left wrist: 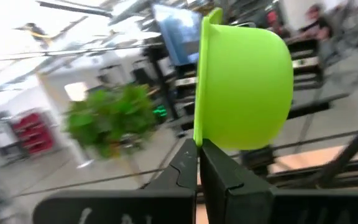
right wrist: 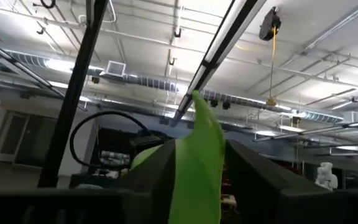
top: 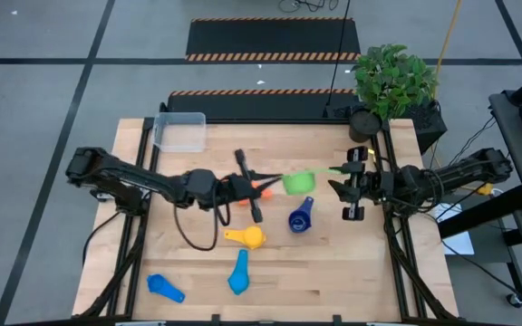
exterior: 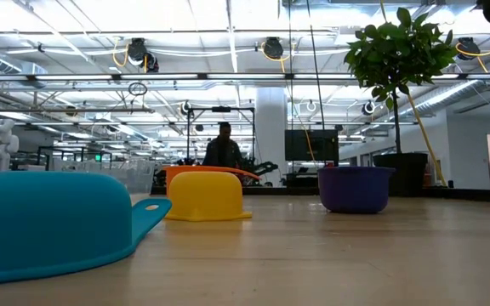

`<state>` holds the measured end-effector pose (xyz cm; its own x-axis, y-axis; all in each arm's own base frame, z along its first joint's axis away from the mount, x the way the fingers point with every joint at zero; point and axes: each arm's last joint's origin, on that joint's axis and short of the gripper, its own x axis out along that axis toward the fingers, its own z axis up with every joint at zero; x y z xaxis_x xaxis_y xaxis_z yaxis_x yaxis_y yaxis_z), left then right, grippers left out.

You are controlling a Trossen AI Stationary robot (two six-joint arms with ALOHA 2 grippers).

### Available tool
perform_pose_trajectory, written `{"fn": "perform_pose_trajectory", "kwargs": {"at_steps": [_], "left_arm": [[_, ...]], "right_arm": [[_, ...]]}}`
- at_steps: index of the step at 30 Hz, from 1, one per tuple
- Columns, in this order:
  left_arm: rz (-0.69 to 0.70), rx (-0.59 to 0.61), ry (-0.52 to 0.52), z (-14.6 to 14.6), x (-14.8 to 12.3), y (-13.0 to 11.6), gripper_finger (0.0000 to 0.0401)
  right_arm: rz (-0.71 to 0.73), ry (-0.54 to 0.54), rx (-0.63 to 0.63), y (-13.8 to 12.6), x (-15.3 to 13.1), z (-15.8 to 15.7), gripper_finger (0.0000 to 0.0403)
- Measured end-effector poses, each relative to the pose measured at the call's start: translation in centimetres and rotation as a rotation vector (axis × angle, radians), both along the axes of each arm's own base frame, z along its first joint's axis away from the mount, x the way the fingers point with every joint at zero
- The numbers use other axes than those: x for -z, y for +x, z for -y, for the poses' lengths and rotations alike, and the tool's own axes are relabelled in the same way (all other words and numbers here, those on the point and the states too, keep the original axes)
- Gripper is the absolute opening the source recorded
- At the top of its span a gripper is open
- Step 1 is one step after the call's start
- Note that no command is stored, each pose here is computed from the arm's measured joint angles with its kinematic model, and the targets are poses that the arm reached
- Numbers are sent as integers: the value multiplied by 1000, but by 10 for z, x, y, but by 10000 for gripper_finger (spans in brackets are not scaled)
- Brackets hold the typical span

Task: Nest measuring cups in basket
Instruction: Stack the green measuring cup on top of the orange measuring cup

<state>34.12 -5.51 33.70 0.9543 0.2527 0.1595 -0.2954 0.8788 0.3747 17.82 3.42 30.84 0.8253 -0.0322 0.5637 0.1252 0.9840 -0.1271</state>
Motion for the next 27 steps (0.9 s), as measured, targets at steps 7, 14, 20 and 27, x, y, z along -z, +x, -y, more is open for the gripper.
{"fn": "perform_pose_trajectory", "kwargs": {"at_steps": [7, 14, 20, 27], "left_arm": [[-54, -165, 83, -8, -4, -42, 2], [-196, -202, 233, -9, 0, -60, 2], [-340, -183, 368, -5, 11, -61, 2], [-336, -185, 370, -1, 11, -62, 2]], "right_arm": [[-131, 4, 61, 0, -2, 0, 188], [-472, -123, 368, 31, -16, -15, 221], [-574, -306, 570, 53, -13, -34, 223], [-636, -443, 716, 57, -10, -46, 209]]}}
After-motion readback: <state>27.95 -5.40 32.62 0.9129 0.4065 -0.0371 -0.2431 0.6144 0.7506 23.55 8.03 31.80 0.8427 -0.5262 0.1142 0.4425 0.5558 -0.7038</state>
